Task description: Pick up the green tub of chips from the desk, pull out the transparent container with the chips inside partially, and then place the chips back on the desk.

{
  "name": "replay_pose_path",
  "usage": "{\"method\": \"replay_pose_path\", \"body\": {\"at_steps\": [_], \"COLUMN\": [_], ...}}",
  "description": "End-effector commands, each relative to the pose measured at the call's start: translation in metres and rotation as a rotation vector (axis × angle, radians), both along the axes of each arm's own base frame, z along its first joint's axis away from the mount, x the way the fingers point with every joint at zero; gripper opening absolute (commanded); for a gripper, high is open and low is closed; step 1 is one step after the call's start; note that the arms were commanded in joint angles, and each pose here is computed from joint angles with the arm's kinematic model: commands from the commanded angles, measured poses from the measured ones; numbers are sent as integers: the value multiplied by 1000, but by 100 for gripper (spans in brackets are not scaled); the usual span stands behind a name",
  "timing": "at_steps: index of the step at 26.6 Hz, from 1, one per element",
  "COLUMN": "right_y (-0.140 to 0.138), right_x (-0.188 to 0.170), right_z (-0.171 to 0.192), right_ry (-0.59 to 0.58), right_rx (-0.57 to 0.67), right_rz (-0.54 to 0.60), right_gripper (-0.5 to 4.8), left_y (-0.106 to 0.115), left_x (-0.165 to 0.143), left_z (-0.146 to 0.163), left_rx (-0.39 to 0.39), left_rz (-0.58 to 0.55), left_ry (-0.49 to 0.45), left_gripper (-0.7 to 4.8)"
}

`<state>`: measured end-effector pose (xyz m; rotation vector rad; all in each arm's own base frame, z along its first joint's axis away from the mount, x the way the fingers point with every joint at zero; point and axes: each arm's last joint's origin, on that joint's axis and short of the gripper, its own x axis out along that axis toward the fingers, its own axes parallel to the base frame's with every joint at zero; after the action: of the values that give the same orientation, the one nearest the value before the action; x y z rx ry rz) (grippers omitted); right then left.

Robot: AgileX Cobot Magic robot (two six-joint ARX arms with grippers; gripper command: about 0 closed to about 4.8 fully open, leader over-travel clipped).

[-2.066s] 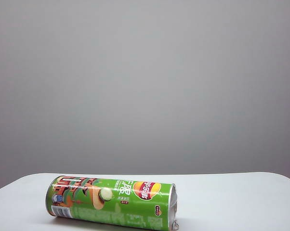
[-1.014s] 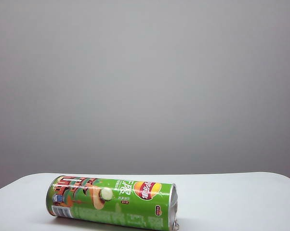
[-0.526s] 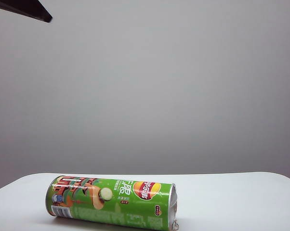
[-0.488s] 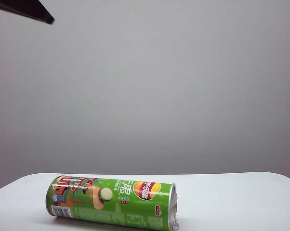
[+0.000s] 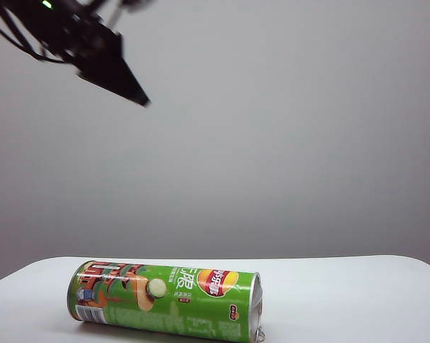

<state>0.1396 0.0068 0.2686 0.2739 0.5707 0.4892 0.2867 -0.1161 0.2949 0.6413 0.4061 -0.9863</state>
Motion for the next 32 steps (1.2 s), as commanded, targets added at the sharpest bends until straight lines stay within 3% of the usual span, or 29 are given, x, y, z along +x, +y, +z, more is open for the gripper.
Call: {"method": "replay_pose_path", "body": {"at_steps": [1, 4, 6, 9, 15, 20, 23, 32], "right_y": [1, 2, 3, 10, 21, 22, 23, 29], "right_x": [-3, -6, -8, -11, -12, -10, -8, -1], "right_z": [-2, -4, -5, -9, -11, -13, -15, -17], "right_ry": [2, 32, 32, 40, 55, 64, 90, 82], "right_rx": [-52, -26, -9, -65, -124, -155, -152, -139], "right_rz": [47, 97, 144, 225, 264, 247, 252, 302], "right_gripper": [-1, -1, -1, -1, -1, -1, -1, -1], "left_y": [-13, -23, -24, -28, -35, -49, -49, -46], "left_x": [4, 13, 17, 24, 28, 20, 16, 15], "left_z": [-16, -39, -48, -68, -92, -103, -105, -113], "left_rx": [136, 240, 262, 330, 383, 408, 403, 487], "left_rz": [-141, -223, -245, -338, -428, -493, -453, -398], "left_ry": [-67, -75, -64, -73, -50, -1, 89, 154], "left_gripper": [121, 195, 198, 322, 479, 479, 479, 479]}}
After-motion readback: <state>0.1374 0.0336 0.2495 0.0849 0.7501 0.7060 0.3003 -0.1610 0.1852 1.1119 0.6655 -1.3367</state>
